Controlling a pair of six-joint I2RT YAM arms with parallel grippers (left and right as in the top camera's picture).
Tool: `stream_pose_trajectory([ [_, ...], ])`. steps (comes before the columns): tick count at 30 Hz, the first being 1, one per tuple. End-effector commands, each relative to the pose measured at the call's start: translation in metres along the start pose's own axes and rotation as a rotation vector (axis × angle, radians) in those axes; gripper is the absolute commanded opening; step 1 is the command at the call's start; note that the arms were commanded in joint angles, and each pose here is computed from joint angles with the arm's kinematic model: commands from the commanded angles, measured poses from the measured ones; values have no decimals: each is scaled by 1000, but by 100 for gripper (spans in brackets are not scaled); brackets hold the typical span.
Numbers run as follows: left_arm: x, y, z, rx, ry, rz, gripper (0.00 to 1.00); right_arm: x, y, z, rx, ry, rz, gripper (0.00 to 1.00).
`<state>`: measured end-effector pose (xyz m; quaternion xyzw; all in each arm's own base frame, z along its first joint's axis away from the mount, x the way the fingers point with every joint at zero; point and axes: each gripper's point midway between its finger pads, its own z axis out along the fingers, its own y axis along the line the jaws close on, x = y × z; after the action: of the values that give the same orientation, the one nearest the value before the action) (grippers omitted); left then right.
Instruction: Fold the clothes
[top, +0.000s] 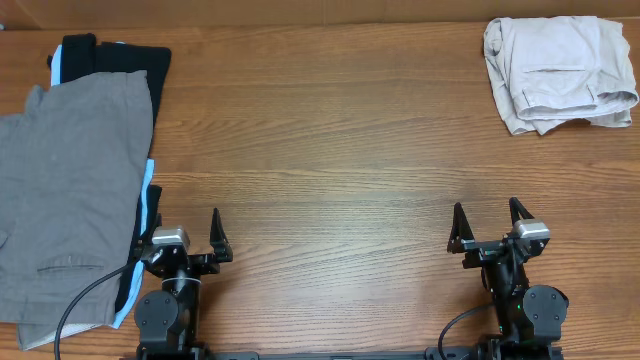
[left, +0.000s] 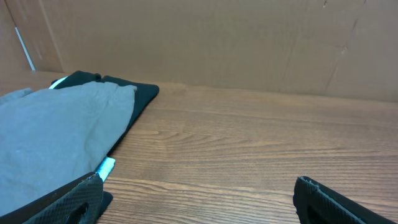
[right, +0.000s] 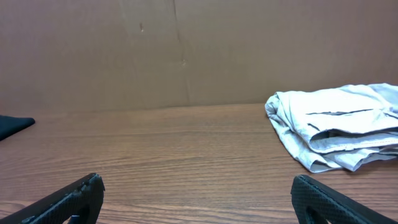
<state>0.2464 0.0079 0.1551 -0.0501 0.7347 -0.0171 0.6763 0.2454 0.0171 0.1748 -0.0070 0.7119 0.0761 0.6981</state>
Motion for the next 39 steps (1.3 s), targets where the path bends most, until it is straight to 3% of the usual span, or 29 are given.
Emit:
stream_pose_trajectory([
  [1, -1, 3, 0, -17, -7, 21, 100, 1, 0, 0, 1, -5, 2, 100],
  [7, -1, 3, 0, -15, -9, 21, 100, -1, 1, 0, -5, -17, 1, 100],
  [11, -5, -4, 0, 27, -23, 21, 100, -12, 19, -1, -107, -57, -2, 100],
  [16, -46, -28, -9, 156, -137, 20, 100, -58, 35, -11, -192, -190, 90, 100],
  [23, -120, -39, -35, 185, -137, -14, 100, -145, 57, -47, -267, -329, 53, 100],
  [31, -184, -62, -24, 262, 45, 3, 100, -190, 63, -65, -230, -230, -16, 100],
  [39, -189, -66, 27, 266, 394, 118, 100, -190, 61, -20, -222, 67, 62, 100],
])
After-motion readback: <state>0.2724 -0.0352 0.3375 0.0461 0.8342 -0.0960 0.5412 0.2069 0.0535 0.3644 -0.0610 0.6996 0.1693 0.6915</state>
